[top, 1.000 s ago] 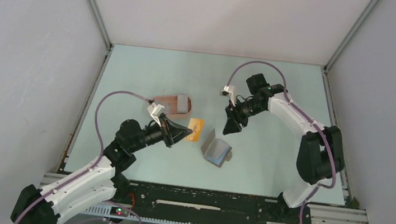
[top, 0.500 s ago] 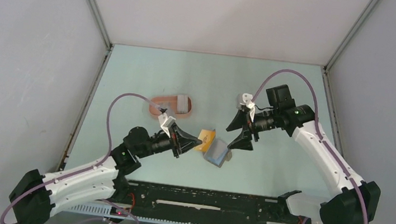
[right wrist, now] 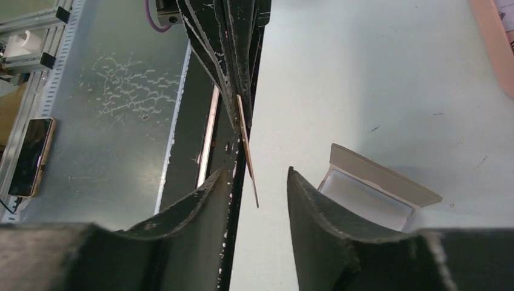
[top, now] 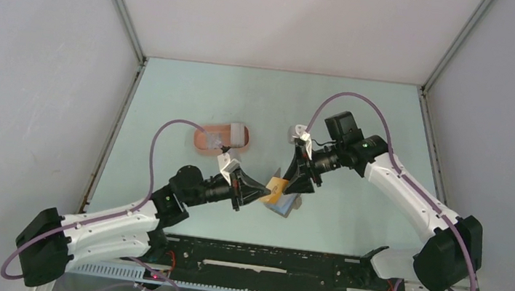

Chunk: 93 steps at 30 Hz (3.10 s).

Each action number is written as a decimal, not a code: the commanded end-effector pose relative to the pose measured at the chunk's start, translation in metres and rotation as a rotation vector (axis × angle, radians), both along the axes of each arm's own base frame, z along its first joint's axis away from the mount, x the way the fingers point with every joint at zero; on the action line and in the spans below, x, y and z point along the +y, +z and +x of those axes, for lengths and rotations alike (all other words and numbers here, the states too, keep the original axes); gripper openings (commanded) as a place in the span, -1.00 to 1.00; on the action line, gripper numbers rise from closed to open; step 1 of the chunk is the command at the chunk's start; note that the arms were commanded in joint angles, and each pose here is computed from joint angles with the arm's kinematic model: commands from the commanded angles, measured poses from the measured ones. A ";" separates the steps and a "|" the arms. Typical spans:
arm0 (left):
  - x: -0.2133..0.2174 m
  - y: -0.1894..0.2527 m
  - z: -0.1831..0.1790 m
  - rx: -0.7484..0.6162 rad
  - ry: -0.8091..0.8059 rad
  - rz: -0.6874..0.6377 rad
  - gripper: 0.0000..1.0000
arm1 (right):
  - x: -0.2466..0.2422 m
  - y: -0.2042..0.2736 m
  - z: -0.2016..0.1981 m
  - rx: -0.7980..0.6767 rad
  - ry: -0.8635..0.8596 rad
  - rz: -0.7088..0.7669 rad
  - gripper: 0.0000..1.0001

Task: Put the credit cards into the card holder
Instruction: Pick up the credit card from the storage box, then insert the credit card into the card holder.

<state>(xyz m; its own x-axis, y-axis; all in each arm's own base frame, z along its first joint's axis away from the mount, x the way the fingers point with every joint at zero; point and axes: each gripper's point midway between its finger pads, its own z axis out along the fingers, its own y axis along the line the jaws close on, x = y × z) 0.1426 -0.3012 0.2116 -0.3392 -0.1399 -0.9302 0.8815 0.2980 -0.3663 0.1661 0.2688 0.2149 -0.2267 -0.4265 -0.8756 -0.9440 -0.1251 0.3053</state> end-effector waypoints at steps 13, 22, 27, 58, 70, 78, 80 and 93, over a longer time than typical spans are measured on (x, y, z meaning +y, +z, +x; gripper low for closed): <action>-0.004 0.027 0.002 -0.076 0.010 -0.053 -0.23 | 0.009 0.007 -0.012 0.054 0.059 0.027 -1.00; 0.008 0.030 -0.006 -0.105 0.013 -0.114 0.25 | 0.007 0.008 -0.014 0.087 0.075 0.043 -1.00; 0.001 0.032 -0.009 -0.082 -0.054 -0.048 0.26 | 0.008 -0.002 -0.020 0.028 0.116 -0.010 -1.00; -0.020 0.019 0.001 0.018 -0.170 0.158 -1.00 | 0.004 -0.008 -0.020 -0.046 0.127 -0.067 -0.62; 0.024 -0.027 0.013 0.105 0.072 0.073 -1.00 | -0.045 -0.052 -0.014 -0.543 0.221 -0.059 0.29; 0.035 -0.045 0.021 0.110 0.145 0.112 -1.00 | -0.020 -0.128 0.010 -0.711 0.311 -0.296 -0.52; 0.037 -0.049 0.022 0.114 0.162 0.118 -1.00 | -0.015 -0.140 0.014 -0.693 0.306 -0.329 -0.74; 0.051 -0.063 0.024 0.103 0.217 0.155 -1.00 | -0.001 -0.176 0.024 -0.692 0.288 -0.436 -0.95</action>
<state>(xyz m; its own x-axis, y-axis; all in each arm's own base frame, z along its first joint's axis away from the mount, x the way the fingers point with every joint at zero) 0.1661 -0.2571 0.1571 -0.4308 -0.0799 -0.8989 0.7536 0.5161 -0.4070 0.1757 0.2562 0.0352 0.4605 -0.7094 -0.5336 -0.8827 -0.4292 -0.1912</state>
